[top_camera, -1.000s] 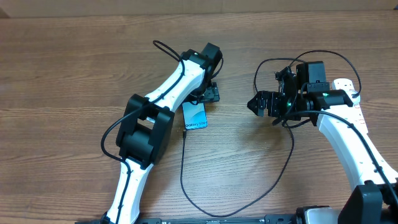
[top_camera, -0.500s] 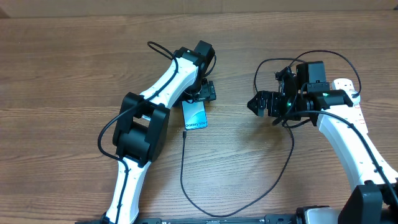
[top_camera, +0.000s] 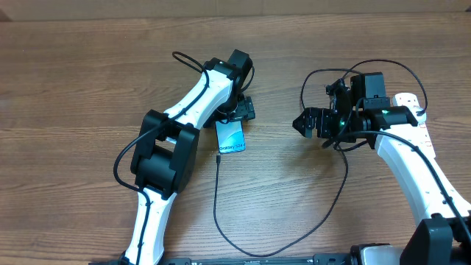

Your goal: Plug charger to phone and switch on socket

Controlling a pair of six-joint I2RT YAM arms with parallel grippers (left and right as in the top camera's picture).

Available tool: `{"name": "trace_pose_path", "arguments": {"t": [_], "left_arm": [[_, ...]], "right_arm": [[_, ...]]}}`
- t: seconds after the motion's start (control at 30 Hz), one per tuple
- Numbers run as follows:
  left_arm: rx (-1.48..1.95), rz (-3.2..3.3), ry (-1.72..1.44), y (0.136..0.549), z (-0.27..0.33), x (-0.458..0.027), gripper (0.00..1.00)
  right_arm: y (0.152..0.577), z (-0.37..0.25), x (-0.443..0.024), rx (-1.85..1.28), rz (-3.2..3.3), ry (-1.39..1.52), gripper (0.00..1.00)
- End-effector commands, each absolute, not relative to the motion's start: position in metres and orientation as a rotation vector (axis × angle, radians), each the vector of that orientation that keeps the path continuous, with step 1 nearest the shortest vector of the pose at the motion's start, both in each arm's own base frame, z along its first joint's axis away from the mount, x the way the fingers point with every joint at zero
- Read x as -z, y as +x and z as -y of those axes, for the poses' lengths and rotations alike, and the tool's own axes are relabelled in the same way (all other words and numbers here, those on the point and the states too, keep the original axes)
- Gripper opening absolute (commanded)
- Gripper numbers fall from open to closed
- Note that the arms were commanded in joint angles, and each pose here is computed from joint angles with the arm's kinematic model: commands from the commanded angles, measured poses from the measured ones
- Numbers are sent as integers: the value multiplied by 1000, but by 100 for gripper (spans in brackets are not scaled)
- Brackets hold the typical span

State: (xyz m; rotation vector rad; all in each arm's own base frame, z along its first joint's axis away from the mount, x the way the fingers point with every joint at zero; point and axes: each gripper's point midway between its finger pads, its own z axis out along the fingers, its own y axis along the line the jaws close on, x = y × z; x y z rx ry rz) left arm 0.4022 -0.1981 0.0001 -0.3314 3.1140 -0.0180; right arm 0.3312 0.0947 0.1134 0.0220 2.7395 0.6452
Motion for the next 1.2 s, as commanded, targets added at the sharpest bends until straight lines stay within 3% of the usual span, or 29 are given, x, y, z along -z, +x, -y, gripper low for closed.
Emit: {"name": "trace_pose_path", "arguments": {"t": [0.0, 0.7, 0.87, 1.03, 1.17], "left_arm": [[-127, -3177, -401, 385, 173, 29, 99], [-143, -3186, -376, 385, 167, 29, 96], [-143, -3186, -375, 385, 167, 29, 87], [-131, -3188, -375, 385, 169, 29, 71], [-128, -3186, -375, 386, 169, 27, 68]], "right_arm": [[337, -95, -121, -633, -2713, 1, 100], [337, -95, -121, -633, -2713, 1, 100], [337, -95, -121, -633, -2713, 2, 100], [337, -95, -121, -633, -2713, 2, 100], [337, -95, -121, -633, -2713, 2, 100]]}}
